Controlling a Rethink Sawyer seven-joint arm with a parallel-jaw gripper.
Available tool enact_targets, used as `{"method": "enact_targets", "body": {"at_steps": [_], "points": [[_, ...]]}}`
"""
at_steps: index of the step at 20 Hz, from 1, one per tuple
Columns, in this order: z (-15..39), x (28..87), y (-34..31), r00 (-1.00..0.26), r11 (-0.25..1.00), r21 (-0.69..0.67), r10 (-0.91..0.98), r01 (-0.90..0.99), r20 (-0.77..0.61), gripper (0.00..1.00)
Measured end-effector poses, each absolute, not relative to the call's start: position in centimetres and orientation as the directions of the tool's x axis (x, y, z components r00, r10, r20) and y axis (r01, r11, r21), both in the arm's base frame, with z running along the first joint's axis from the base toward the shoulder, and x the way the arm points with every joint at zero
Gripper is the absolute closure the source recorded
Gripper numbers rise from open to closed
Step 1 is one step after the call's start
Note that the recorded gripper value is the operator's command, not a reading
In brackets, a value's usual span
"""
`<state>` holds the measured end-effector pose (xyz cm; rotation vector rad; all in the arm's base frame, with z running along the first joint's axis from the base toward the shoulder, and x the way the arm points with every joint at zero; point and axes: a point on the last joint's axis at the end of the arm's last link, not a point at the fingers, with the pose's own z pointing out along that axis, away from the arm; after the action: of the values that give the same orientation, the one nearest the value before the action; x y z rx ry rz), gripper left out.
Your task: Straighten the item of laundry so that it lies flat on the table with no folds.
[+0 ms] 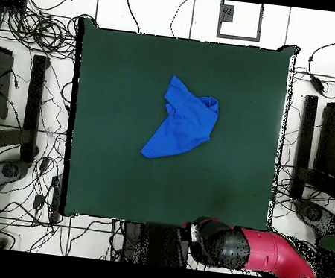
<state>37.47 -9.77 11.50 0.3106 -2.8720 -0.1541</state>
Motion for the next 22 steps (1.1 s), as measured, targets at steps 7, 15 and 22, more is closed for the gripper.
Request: {"method": "enact_targets", "body": {"at_steps": [7, 15, 22], "points": [[12.0, 37.1, -12.8, -0.977, 0.986, 0.085, -0.154, -0.142, 0.147, 0.00], [11.0, 36.2, -15.3, -0.982, 0.986, 0.055, -0.163, -0.159, 0.094, 0.00], [7.9, 36.2, -14.4, -0.966, 0.968, 0.107, -0.238, -0.227, 0.105, 0.00]]}}
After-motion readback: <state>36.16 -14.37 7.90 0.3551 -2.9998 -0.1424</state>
